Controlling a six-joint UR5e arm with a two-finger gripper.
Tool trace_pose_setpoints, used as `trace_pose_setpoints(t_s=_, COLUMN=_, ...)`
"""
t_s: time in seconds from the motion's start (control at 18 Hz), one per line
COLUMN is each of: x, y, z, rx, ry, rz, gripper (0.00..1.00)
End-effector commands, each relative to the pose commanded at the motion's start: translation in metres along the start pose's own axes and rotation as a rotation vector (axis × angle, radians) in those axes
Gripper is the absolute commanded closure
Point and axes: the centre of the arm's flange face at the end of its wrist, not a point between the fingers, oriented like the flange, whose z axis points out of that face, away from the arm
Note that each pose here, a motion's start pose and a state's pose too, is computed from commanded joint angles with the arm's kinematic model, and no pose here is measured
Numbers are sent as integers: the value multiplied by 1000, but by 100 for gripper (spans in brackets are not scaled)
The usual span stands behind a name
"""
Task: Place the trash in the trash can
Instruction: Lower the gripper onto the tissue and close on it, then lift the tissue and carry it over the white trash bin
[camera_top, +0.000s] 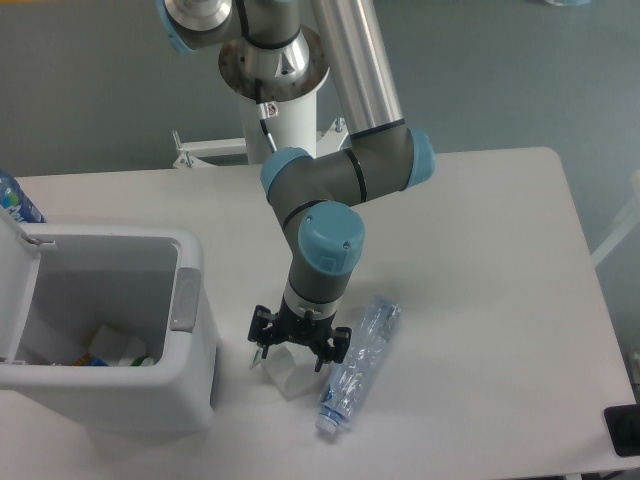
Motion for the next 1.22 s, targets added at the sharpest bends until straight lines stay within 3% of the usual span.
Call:
trace_pose_setpoints(t_s=0.17, x=3, y=-1, z=-3, rx=-9, ry=-25, rz=-36, gripper=90)
trace_pose_setpoints(t_s=0.33, x=6, y=0, z=-4, rx=-18, ry=-44, rz=-33, gripper=100)
trace_pose_setpoints(t_s=0.72, x=12, y=2, z=-36, rx=19, ry=-41, rz=-21, gripper=100)
trace_pose_setpoints(t_s=1.06, x=2, y=4, z=-70, rx=85, ry=25, rz=-55, gripper=100)
trace_pose_setpoints(t_s=1.22, x=-2, y=0, z=-107, rx=172, ry=52, rz=-61, gripper=100)
